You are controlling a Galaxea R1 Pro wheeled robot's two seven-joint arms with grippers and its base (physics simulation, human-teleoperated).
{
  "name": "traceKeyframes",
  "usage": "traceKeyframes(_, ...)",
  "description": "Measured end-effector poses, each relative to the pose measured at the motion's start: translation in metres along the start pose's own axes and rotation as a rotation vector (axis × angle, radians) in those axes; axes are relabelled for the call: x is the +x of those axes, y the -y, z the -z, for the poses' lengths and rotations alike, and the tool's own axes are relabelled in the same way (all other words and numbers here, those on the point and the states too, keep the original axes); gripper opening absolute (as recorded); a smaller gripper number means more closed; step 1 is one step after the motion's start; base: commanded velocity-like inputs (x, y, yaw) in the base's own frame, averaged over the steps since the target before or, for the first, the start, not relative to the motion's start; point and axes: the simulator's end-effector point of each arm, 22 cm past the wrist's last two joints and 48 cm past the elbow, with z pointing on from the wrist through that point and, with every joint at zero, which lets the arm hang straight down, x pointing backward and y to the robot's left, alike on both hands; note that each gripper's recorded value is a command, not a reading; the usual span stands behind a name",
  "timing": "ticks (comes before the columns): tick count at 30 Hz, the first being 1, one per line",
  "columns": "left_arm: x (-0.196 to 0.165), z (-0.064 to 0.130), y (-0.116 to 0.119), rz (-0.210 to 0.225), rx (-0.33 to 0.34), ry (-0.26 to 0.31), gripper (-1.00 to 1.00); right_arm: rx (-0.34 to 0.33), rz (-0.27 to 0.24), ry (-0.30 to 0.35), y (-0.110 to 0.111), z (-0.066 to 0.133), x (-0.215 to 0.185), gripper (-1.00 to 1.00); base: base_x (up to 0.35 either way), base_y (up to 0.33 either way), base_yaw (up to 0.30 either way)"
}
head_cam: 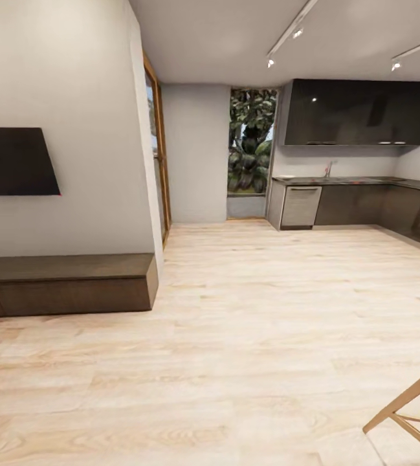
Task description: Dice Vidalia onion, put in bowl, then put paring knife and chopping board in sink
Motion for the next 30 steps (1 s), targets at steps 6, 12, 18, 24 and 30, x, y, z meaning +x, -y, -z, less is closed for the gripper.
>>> traceKeyframes(6,-0.0004,-0.0001,-0.0002,0.000,0.000,0.001,1.00,0.000,0.000,-0.001,0.0001,0.0001,0.0004,1.00,0.323,0.001,-0.002)
traceKeyframes(12,-0.0007,-0.0001,-0.0006,-0.001,-0.001,0.001,1.00,0.000,0.000,-0.001,0.0000,0.0002,0.0004,1.00,0.323,0.055,0.000)
traceKeyframes(18,-0.0008,-0.0001,-0.0010,-0.001,-0.001,0.002,1.00,0.000,0.000,0.000,0.0000,0.0000,0.0002,1.00,0.323,0.072,0.000)
traceKeyframes(24,-0.0006,-0.0001,-0.0006,-0.001,-0.001,0.001,1.00,0.000,0.000,0.000,0.0000,0.0000,0.0001,1.00,0.323,0.073,-0.032)
traceKeyframes(30,0.0000,0.0000,-0.0008,-0.001,-0.001,0.000,1.00,0.000,0.000,0.000,0.0000,0.0000,0.0000,1.00,0.323,0.068,-0.092)
